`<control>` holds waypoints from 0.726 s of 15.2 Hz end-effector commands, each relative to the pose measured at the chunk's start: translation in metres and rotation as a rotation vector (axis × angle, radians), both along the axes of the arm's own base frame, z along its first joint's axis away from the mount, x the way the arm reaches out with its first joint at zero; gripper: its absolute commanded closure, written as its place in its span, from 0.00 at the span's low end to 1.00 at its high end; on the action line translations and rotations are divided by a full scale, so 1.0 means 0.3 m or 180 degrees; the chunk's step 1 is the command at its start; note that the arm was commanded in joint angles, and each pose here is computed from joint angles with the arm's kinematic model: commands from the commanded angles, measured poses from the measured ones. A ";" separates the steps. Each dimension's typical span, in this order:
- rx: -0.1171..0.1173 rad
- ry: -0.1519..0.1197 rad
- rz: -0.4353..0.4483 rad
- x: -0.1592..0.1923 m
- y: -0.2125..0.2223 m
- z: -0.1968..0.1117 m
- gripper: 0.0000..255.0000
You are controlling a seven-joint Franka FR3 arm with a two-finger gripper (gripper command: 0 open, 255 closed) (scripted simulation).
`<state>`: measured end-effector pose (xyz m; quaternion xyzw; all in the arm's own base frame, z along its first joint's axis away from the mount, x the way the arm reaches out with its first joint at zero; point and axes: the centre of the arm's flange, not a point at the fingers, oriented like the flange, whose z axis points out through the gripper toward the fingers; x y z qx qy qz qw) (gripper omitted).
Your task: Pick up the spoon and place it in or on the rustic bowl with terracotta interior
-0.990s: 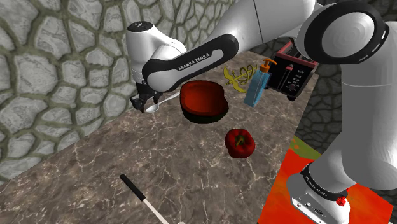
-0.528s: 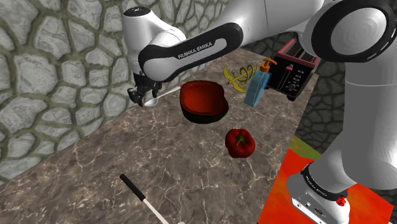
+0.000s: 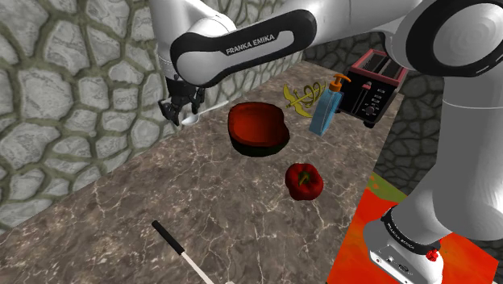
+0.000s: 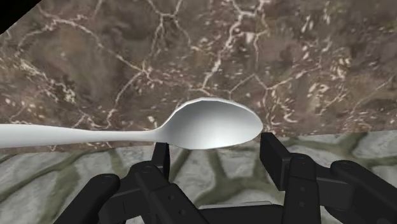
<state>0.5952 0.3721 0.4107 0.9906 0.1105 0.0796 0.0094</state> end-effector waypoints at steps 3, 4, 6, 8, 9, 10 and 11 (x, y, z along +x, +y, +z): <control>0.0000 0.0001 0.0000 0.002 0.000 0.072 1.00; 0.0000 0.0001 0.0000 0.002 0.000 0.090 1.00; 0.0000 0.0001 0.0000 0.002 0.000 0.125 1.00; 0.0000 0.0001 0.0000 0.002 0.000 0.160 1.00; 0.0000 0.0001 0.0000 0.002 0.000 0.178 1.00; 0.0000 0.0001 0.0000 0.002 0.000 0.195 1.00; 0.0000 0.0001 0.0000 0.002 0.000 0.213 1.00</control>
